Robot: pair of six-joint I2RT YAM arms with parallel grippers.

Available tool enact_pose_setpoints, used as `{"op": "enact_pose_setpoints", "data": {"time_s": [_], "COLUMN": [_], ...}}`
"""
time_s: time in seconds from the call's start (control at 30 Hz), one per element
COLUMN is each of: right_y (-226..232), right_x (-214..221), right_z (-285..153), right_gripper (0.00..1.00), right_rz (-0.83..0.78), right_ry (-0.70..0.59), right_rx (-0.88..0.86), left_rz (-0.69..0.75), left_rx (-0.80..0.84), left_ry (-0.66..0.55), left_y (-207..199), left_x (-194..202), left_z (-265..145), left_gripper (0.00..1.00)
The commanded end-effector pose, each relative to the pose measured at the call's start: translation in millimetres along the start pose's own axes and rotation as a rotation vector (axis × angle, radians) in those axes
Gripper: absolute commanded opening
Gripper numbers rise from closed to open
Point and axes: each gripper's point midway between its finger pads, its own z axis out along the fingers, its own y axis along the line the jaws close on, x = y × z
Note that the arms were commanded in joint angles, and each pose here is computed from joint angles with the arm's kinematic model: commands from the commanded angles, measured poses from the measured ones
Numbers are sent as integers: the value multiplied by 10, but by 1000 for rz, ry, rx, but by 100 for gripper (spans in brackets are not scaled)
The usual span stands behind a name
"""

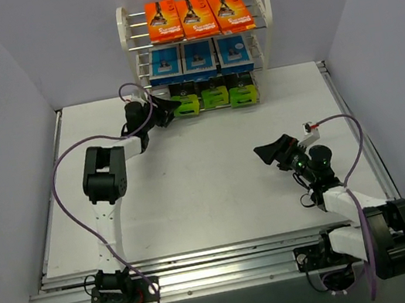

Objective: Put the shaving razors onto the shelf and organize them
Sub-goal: Place the shaving razor onto shelf

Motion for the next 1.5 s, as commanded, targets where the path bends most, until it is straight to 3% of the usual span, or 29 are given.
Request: {"op": "enact_pose_setpoints", "data": {"time_s": [0.0, 0.1, 0.17, 0.2, 0.3, 0.33, 0.4, 0.5, 0.53, 0.6, 0.63, 1.07, 1.47], "right_y": [131, 112, 111, 106, 104, 96, 95, 84, 77, 80, 77, 97, 221], "right_x": [-161, -148, -140, -139, -137, -129, -131, -132, -130, -128, -122, -124, -158], "right_z": [34, 36, 36, 39, 38, 37, 37, 34, 31, 29, 25, -6, -96], "right_gripper": [100, 100, 100, 100, 100, 100, 100, 100, 100, 100, 100, 100, 100], "right_rz": [-42, -40, -40, -38, -39, -38, -34, -32, -32, -29, -28, -9, 13], "right_ry": [-47, -44, -42, -42, -42, -40, -40, -42, -42, -42, -42, -45, -54], "right_rx": [-59, -56, -58, -56, -58, -56, -56, -54, -52, -54, -54, -67, -103], "left_rz": [148, 152, 152, 151, 155, 153, 155, 153, 153, 145, 143, 96, 104], "left_rx": [200, 193, 194, 192, 182, 178, 177, 177, 177, 173, 176, 166, 51], "left_ry": [-97, -99, -97, -98, -100, -98, -94, -91, -89, -87, -85, -55, -35], "left_y": [-700, -675, -678, -671, -646, -636, -620, -605, -612, -598, -610, -657, -712], "left_x": [-352, -361, -360, -362, -355, -344, -333, -327, -317, -316, -314, -250, -198], "left_z": [67, 94, 114, 118, 125, 129, 130, 121, 120, 114, 110, -14, -270], "left_gripper": [7, 7, 13, 23, 38, 57, 69, 73, 80, 84, 95, 94, 94]}}
